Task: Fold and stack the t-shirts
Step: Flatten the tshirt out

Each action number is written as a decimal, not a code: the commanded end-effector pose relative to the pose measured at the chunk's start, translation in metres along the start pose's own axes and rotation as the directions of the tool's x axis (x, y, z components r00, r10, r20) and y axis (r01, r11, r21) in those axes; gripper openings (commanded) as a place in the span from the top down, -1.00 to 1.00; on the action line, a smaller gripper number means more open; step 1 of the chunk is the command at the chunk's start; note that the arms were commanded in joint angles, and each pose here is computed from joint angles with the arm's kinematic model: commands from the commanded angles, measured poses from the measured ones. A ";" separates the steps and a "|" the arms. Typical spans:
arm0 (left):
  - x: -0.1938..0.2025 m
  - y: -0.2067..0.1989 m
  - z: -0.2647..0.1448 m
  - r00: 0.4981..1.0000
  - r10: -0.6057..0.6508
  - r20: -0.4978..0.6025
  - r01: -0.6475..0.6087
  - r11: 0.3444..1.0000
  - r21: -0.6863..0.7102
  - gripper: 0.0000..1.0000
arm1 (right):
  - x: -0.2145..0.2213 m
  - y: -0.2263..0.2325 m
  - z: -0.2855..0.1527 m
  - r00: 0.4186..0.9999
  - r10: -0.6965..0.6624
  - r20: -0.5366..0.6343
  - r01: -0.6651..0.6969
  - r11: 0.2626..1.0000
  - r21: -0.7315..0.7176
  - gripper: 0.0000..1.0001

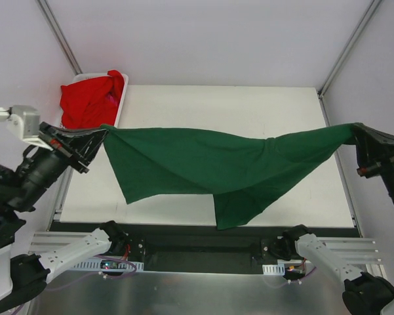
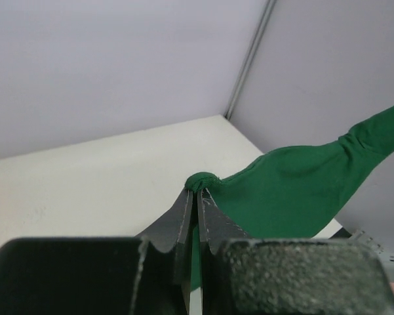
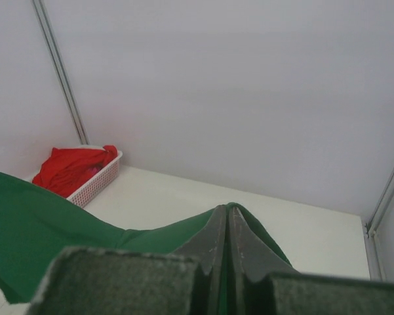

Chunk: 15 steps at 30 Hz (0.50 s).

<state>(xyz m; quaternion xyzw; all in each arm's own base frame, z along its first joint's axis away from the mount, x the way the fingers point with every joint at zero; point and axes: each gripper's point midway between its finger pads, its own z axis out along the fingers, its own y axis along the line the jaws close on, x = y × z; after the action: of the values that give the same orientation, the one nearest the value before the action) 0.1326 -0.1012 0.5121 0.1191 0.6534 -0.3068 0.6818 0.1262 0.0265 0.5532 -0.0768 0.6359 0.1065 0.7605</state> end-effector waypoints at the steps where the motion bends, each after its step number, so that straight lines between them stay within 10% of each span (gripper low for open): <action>1: -0.047 -0.026 -0.034 0.990 0.039 0.134 -0.059 0.987 0.151 1.00 | -0.051 -0.012 -0.027 0.983 -0.025 0.179 0.018 0.999 0.039 0.98; 9: -0.077 -0.043 -0.076 0.966 0.063 0.249 -0.128 0.958 0.257 1.00 | -0.079 -0.016 -0.054 0.955 -0.027 0.295 0.015 0.999 0.043 0.98; 15: -0.057 -0.020 -0.046 0.973 0.136 0.188 -0.162 0.978 0.129 1.00 | -0.039 -0.015 -0.004 0.985 -0.026 0.169 0.013 0.997 0.078 0.98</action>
<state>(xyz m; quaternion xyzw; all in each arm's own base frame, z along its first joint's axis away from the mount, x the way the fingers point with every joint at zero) 0.0562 -0.0695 0.5793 0.1918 0.5303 -0.3600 0.7432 0.0817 0.0031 0.5970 -0.0621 0.5543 0.1037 0.8235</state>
